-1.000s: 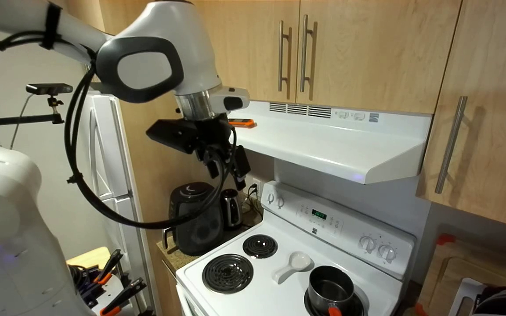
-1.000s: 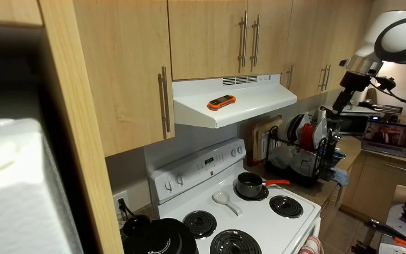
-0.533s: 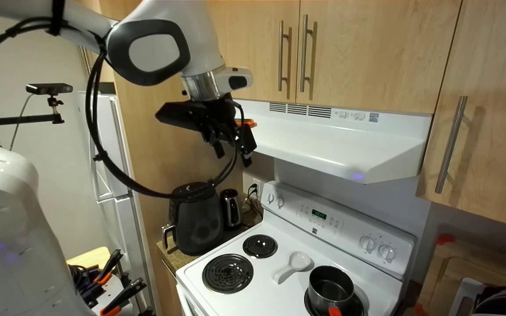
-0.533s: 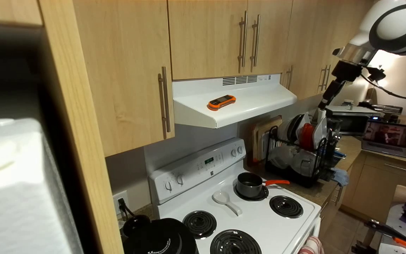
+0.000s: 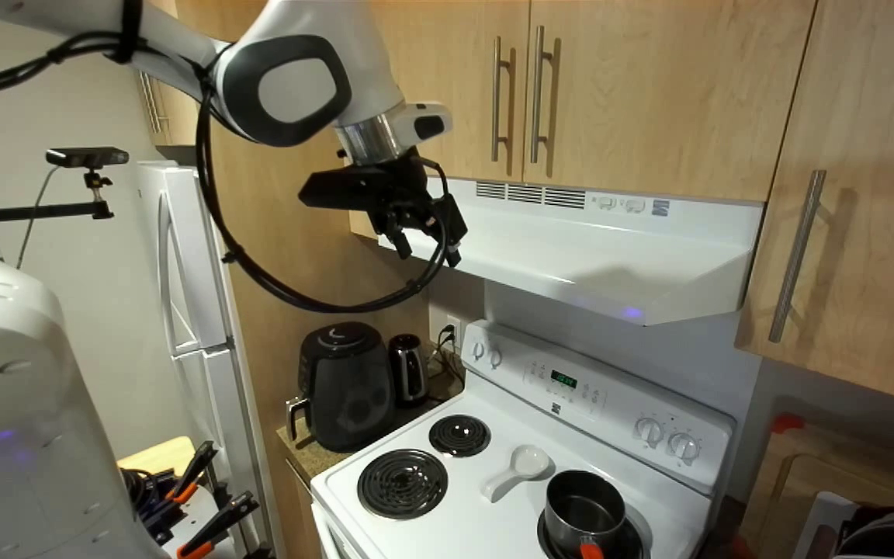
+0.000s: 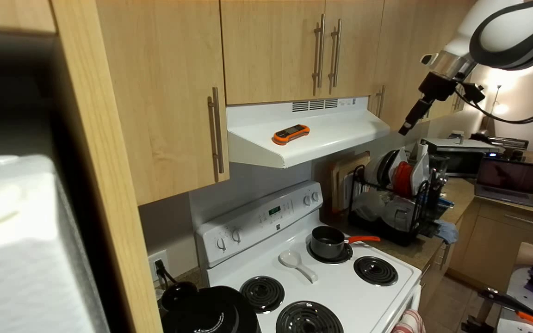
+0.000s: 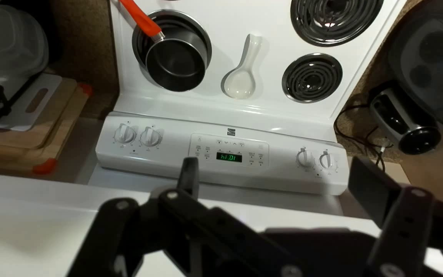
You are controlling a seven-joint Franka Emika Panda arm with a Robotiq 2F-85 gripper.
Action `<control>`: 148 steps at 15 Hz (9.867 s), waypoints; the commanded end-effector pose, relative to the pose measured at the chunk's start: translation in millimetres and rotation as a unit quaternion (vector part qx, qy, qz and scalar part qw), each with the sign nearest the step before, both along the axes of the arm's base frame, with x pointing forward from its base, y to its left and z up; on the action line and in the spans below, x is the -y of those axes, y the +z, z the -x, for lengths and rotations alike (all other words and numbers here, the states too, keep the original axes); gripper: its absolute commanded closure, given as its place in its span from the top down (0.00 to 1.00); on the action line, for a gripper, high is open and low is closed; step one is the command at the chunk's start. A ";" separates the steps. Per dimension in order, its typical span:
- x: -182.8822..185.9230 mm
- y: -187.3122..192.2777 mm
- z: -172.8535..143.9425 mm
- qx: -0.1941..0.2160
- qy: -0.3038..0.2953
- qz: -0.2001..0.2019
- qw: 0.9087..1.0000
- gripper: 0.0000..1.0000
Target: Open the left cabinet door
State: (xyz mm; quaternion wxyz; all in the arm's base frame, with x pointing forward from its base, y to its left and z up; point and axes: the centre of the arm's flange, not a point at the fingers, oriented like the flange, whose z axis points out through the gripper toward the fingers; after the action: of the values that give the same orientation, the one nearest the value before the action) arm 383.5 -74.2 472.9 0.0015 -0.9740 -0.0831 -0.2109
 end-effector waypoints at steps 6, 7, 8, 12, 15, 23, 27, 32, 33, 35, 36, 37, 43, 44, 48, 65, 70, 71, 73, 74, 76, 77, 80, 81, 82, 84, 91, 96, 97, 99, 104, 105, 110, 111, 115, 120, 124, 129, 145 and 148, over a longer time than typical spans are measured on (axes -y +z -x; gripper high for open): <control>-2.1 16.1 -46.7 0.042 0.007 0.007 0.999 1.00; -3.2 18.6 -50.3 0.047 0.008 0.008 0.999 1.00; -5.1 21.6 -54.5 0.051 0.010 0.008 0.999 1.00; -13.4 31.0 -67.8 0.070 0.017 0.010 0.997 1.00; -17.0 37.7 -75.0 0.086 0.021 0.009 0.996 1.00; -18.2 48.1 -88.3 0.114 0.017 0.000 0.993 1.00; -20.4 53.5 -97.5 0.126 0.013 -0.005 0.992 1.00; -21.9 60.4 -105.1 0.136 0.011 -0.014 0.991 1.00; -22.0 61.0 -105.9 0.137 0.010 -0.015 0.990 1.00; -21.6 61.7 -107.9 0.137 0.009 -0.016 0.990 1.00; -21.4 62.3 -108.5 0.138 0.008 -0.016 0.990 1.00; -21.4 62.5 -109.0 0.138 0.007 -0.016 0.990 1.00; -22.2 63.4 -107.4 0.141 0.009 -0.017 0.990 1.00; -22.2 63.7 -106.8 0.142 0.010 -0.017 0.990 1.00; -25.2 64.9 -101.4 0.128 -0.008 -0.021 0.992 1.00; -22.9 62.5 -108.4 0.125 -0.012 -0.023 0.992 1.00; -41.7 73.0 -117.8 0.136 0.002 -0.023 0.990 1.00; -47.2 76.2 -120.2 0.139 0.006 -0.023 0.990 1.00; -57.8 82.9 -125.0 0.147 0.016 -0.023 0.989 1.00; -62.3 85.4 -128.0 0.152 0.023 -0.024 0.988 1.00; -67.9 88.3 -133.8 0.160 0.032 -0.022 0.986 1.00; -70.1 87.4 -138.3 0.164 0.037 -0.023 0.986 1.00; -75.7 83.9 -154.2 0.178 0.039 -0.018 0.983 1.00; -77.1 83.4 -158.9 0.184 0.041 -0.016 0.982 1.00; -79.1 83.9 -164.2 0.191 0.042 -0.013 0.981 1.00; -83.1 83.9 -173.3 0.203 0.049 -0.012 0.978 1.00; -93.2 83.4 -197.4 0.240 0.069 -0.013 0.968 1.00; -89.0 91.0 -208.8 0.254 0.071 -0.022 0.964 0.73; -88.0 92.0 -209.6 0.256 0.072 -0.024 0.964 0.67; -85.2 89.9 -208.1 0.255 0.071 -0.032 0.964 0.53; -80.4 84.9 -206.7 0.251 0.065 -0.049 0.965 0.20; -81.2 83.5 -206.2 0.249 0.064 -0.051 0.965 0.13; -86.2 82.0 -203.8 0.245 0.060 -0.061 0.966 0.05; -86.9 82.7 -202.1 0.246 0.060 -0.061 0.966 0.05; -87.0 83.3 -197.3 0.244 0.059 -0.060 0.966 0.05; -85.5 84.1 -189.7 0.238 0.054 -0.059 0.968 0.05; -84.6 88.9 -178.1 0.231 0.055 -0.058 0.970 0.05; -83.8 90.8 -164.2 0.227 0.062 -0.053 0.970 0.05; -102.1 95.0 -116.1 0.207 0.094 -0.035 0.973 0.05; -107.4 95.9 -105.4 0.202 0.102 -0.038 0.973 0.05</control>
State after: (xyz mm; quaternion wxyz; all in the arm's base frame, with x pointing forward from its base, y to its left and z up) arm 519.1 22.7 567.0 0.0353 -0.8910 -0.1642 -0.4217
